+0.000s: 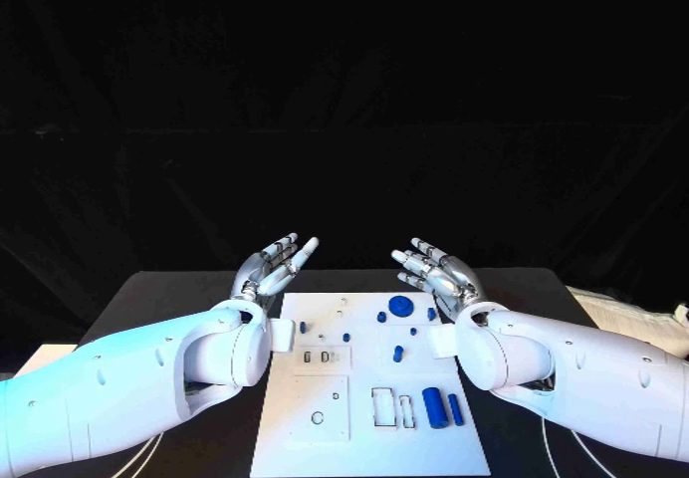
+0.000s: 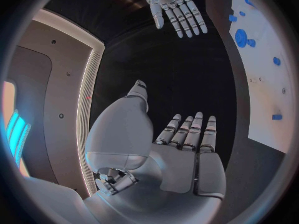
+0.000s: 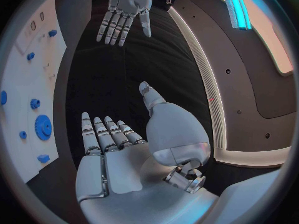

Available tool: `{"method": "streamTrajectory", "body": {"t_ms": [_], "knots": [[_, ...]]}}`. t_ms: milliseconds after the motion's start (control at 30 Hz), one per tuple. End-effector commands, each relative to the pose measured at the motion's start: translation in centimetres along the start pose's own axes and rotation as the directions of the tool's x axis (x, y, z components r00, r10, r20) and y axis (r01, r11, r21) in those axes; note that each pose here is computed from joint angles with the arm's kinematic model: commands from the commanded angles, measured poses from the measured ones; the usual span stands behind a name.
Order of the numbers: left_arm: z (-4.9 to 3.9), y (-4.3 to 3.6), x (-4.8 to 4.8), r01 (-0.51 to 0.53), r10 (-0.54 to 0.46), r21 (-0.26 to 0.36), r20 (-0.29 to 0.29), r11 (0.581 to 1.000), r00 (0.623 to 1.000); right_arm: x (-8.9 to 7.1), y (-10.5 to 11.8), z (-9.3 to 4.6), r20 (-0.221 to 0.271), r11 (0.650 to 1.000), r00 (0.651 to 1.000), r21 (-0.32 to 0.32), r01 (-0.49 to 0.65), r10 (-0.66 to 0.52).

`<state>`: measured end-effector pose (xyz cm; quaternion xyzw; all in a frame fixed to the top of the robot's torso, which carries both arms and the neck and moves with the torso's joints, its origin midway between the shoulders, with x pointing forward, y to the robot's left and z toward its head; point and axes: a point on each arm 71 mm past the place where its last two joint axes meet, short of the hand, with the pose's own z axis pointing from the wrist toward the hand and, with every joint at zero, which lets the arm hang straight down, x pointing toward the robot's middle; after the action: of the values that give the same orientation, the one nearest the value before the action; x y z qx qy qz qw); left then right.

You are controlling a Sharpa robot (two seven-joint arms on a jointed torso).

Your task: Assemble the parts on the task board

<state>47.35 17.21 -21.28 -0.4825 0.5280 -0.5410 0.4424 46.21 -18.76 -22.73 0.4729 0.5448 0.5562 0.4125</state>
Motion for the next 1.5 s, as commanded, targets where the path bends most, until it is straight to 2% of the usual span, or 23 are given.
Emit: {"method": "streamTrajectory", "body": {"t_ms": [33,200,300,333,600,700,767,867,933,1033,1067,1100,1233,1400,1500], "knots": [[0.04,-0.06,0.40,0.030,-0.030,-0.005,-0.046,1.000,0.998,1.4,-0.2,-0.2,-0.206,1.000,0.979,0.026,-0.005,0.011],[0.04,-0.06,0.40,0.030,-0.030,-0.005,-0.046,1.000,0.998,1.6,-0.2,-0.3,-0.257,0.999,0.966,0.036,-0.005,0.014],[0.04,-0.06,0.40,0.030,-0.030,-0.005,-0.046,1.000,0.998,1.6,-0.2,-0.3,-0.267,0.999,0.964,0.039,-0.005,0.015],[0.08,0.01,-1.11,0.049,-0.049,-0.008,-0.049,0.999,0.998,-0.5,0.2,0.4,-0.264,0.983,0.948,-0.097,0.158,-0.179],[-0.78,-0.44,-1.69,0.069,-0.069,-0.003,-0.083,0.998,0.994,-2.0,1.8,0.7,-0.209,0.909,0.892,-0.215,0.357,-0.400],[-1.11,-0.60,-1.58,0.063,-0.064,-0.005,-0.108,0.998,0.992,-2.6,2.4,0.9,-0.183,0.871,0.861,-0.241,0.429,-0.475],[-1.35,-0.73,-1.50,0.057,-0.057,-0.005,-0.126,0.998,0.990,-2.9,2.9,1.0,-0.167,0.834,0.828,-0.259,0.488,-0.536],[-1.75,-1.08,-1.37,0.054,-0.054,-0.003,-0.147,0.999,0.988,-3.4,3.5,1.3,-0.144,0.765,0.764,-0.285,0.577,-0.629],[-2.01,-1.43,-1.24,0.057,-0.056,0.000,-0.160,0.998,0.985,-3.6,3.9,1.5,-0.125,0.706,0.708,-0.301,0.640,-0.695],[-2.44,-1.96,-0.96,0.068,-0.066,0.005,-0.183,0.998,0.981,-3.7,4.3,1.7,-0.090,0.595,0.602,-0.326,0.735,-0.794],[-2.69,-2.19,-0.79,0.080,-0.078,0.003,-0.196,0.997,0.978,-3.6,4.4,1.8,-0.073,0.528,0.537,-0.336,0.780,-0.840],[-2.84,-2.30,-0.67,0.093,-0.091,-0.002,-0.204,0.996,0.975,-3.6,4.5,1.8,-0.065,0.487,0.496,-0.339,0.805,-0.866],[-3.38,-2.54,-0.16,0.153,-0.157,-0.034,-0.229,0.988,0.961,-3.2,4.7,2.0,-0.045,0.353,0.360,-0.335,0.874,-0.932],[-3.86,-2.78,0.33,0.190,-0.198,-0.053,-0.250,0.980,0.948,-2.7,4.7,2.3,-0.034,0.214,0.215,-0.312,0.926,-0.976],[-3.91,-2.84,0.32,0.199,-0.207,-0.057,-0.256,0.978,0.944,-2.4,4.6,2.4,-0.031,0.160,0.158,-0.302,0.940,-0.987]]}}
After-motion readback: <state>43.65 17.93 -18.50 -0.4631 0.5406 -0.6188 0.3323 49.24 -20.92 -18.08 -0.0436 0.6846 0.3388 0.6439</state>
